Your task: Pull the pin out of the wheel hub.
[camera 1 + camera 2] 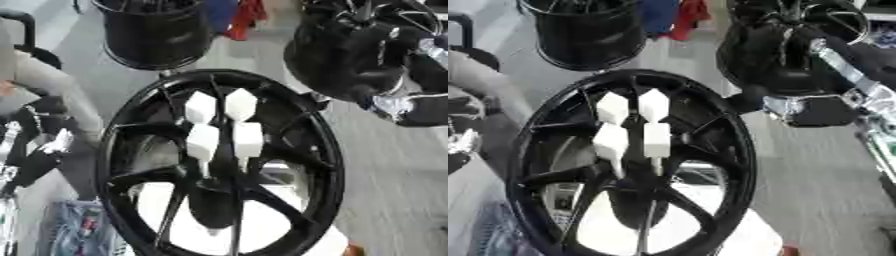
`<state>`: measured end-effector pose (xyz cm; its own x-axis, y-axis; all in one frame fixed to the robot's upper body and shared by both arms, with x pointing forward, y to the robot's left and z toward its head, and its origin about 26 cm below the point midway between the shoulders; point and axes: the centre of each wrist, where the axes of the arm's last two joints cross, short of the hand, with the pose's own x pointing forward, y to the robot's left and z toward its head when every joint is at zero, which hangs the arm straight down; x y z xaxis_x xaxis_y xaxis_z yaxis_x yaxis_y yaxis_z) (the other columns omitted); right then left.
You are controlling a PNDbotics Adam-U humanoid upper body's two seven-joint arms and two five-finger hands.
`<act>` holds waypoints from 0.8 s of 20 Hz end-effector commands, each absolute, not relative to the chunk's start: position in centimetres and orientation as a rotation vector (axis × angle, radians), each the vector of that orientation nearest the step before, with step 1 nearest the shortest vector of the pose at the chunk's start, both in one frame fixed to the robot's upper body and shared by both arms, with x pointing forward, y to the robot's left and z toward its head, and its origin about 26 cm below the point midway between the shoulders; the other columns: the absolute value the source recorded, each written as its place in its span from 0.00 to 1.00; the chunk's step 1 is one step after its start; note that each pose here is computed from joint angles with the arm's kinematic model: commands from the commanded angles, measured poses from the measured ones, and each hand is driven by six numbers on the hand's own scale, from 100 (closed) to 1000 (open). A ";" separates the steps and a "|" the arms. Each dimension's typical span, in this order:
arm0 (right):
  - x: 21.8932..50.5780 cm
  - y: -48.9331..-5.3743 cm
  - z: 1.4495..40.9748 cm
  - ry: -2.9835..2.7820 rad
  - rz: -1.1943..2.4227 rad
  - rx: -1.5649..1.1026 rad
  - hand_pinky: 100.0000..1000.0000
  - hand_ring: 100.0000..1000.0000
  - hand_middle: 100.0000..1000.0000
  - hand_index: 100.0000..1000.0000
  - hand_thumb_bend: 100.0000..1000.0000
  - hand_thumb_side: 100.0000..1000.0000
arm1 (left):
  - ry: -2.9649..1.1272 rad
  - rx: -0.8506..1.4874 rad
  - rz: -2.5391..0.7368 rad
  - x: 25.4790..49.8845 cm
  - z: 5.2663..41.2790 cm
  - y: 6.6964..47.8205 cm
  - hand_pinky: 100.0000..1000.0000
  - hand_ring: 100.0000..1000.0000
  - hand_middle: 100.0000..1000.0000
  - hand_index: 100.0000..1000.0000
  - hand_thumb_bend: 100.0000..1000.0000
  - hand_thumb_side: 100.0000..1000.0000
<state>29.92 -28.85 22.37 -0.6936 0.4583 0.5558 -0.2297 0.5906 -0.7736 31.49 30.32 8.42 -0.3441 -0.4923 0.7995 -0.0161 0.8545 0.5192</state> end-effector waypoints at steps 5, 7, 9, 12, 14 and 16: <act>29.9 -26.7 25.9 -1.905 1.503 -0.109 0.65 0.72 0.76 0.87 0.29 0.26 | -1.882 0.401 -0.552 31.5 9.2 30.8 0.60 0.61 0.64 0.83 0.11 0.37; 30.0 -25.8 26.3 -1.868 1.565 -0.071 0.65 0.72 0.77 0.88 0.29 0.26 | -1.882 0.399 -0.555 31.5 9.2 30.7 0.60 0.61 0.64 0.83 0.11 0.37; 30.2 -24.9 26.5 -1.830 1.623 -0.035 0.65 0.73 0.78 0.88 0.28 0.26 | -1.881 0.397 -0.557 31.5 9.1 30.7 0.60 0.61 0.64 0.83 0.11 0.37; 30.8 -23.5 26.6 -1.769 1.702 0.013 0.66 0.73 0.78 0.88 0.28 0.26 | -1.879 0.396 -0.561 31.5 9.1 30.7 0.60 0.61 0.64 0.83 0.11 0.37; 31.3 -22.8 26.4 -1.733 1.739 0.030 0.66 0.73 0.78 0.88 0.27 0.27 | -1.879 0.394 -0.564 31.5 9.1 30.7 0.60 0.61 0.64 0.83 0.11 0.37; 32.0 -22.2 26.2 -1.706 1.764 0.043 0.66 0.73 0.78 0.88 0.27 0.27 | -1.879 0.392 -0.566 31.5 9.1 30.6 0.60 0.61 0.64 0.83 0.11 0.37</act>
<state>31.71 -22.18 25.85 -0.7702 0.4219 0.4784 -0.4826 0.1050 -0.8695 31.38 30.32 8.25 -0.3446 -0.4990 0.7951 0.0029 0.8465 0.5324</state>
